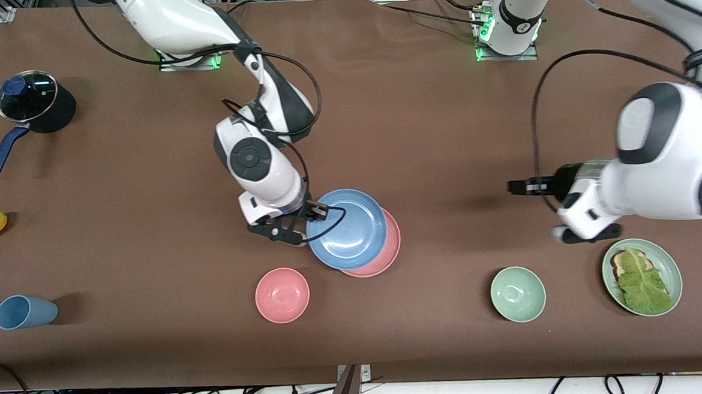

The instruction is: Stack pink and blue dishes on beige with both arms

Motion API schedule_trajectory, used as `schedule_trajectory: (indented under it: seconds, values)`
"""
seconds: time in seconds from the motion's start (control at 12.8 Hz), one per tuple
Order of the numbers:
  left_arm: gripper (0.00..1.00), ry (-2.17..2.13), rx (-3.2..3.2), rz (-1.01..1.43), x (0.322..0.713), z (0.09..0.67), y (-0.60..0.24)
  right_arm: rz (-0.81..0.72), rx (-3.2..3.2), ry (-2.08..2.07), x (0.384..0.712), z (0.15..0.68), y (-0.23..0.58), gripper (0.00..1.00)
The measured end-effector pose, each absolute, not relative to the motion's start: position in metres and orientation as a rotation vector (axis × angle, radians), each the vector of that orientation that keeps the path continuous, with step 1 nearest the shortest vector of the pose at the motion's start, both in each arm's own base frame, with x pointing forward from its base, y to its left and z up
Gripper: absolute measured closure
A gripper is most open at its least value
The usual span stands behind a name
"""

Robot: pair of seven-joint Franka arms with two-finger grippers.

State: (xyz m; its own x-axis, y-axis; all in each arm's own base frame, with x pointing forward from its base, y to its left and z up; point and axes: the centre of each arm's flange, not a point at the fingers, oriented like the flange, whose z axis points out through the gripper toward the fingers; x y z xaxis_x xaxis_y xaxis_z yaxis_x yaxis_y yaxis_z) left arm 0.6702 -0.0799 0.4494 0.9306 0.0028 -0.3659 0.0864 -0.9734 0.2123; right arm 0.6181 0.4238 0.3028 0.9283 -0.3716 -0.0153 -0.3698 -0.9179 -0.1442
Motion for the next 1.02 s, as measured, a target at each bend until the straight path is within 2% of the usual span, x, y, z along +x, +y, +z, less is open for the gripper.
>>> schedule_trajectory:
  seconds: [0.39,0.62,0.78,0.94,1.02]
  values:
    - [0.26,0.016,2.904,-0.535,0.657,0.488,-0.016,-0.047,-2.916,0.621,0.608,0.264,0.452,0.95]
    - [0.00,0.029,2.948,-0.433,0.639,0.545,-0.004,-0.055,-2.924,0.629,0.613,0.259,0.446,0.95]
    - [0.00,0.034,3.007,-0.381,0.626,0.574,0.002,-0.071,-2.935,0.620,0.614,0.260,0.444,0.94]
    - [0.00,0.032,3.034,-0.344,0.617,0.593,0.003,-0.075,-2.936,0.620,0.615,0.260,0.443,0.78]
    - [0.00,0.035,3.037,-0.330,0.611,0.602,0.004,-0.077,-2.936,0.622,0.616,0.260,0.442,0.65]
